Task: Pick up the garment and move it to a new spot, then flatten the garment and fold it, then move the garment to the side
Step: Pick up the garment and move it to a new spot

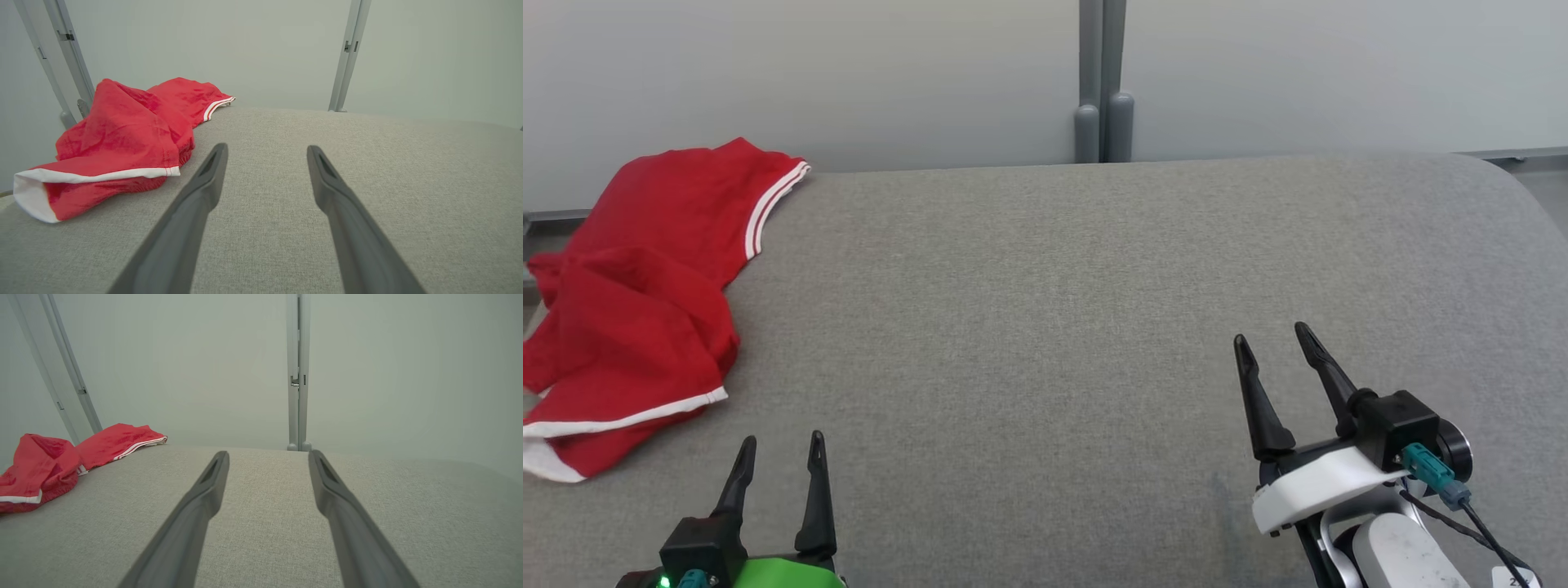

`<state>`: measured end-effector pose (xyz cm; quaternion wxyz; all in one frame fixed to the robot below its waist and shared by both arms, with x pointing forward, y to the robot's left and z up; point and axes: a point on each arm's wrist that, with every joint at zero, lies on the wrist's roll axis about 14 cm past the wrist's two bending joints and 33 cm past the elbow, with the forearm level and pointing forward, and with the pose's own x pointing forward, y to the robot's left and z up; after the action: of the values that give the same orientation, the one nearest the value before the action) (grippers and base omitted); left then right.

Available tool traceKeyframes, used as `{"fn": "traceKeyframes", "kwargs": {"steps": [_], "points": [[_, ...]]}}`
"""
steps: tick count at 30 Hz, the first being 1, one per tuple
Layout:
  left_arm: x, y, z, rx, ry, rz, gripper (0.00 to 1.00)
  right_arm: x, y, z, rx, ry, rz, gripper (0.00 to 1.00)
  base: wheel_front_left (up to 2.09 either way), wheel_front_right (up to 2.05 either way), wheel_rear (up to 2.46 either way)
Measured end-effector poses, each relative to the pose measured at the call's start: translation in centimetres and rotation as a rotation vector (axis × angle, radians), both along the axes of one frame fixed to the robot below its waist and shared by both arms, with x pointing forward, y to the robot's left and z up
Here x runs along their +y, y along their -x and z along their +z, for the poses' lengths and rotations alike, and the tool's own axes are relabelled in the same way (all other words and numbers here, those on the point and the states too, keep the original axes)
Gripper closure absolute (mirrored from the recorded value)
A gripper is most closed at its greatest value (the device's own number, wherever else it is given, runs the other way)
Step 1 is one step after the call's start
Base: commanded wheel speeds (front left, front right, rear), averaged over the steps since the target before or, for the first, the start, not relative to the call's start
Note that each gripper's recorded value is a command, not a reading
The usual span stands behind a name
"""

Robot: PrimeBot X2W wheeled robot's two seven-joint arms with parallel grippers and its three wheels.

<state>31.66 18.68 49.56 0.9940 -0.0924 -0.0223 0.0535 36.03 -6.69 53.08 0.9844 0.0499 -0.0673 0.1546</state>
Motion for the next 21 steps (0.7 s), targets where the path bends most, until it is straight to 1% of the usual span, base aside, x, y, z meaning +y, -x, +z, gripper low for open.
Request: {"fn": "traceKeyframes", "kwargs": {"steps": [11, 15, 19, 21], "points": [[5.6, 3.4, 1.1, -0.036, -0.012, 0.208, 0.00, 6.0, 0.3, 0.0, -0.001, 0.006, 0.209, 0.00, 0.00, 0.00, 0.00], [6.7, 4.8, 1.1, -0.041, -0.010, 0.257, 0.00, 7.8, 0.5, 0.2, -0.005, 0.008, 0.265, 0.00, 0.00, 0.00, 0.00], [7.0, 6.0, 0.9, -0.037, -0.007, 0.281, 0.00, 8.9, 0.1, 0.4, -0.011, 0.007, 0.290, 0.00, 0.00, 0.00, 0.00], [7.7, 6.7, 1.0, -0.038, -0.009, 0.313, 0.00, 9.8, 0.2, 0.5, -0.013, 0.010, 0.315, 0.00, 0.00, 0.00, 0.00]]}}
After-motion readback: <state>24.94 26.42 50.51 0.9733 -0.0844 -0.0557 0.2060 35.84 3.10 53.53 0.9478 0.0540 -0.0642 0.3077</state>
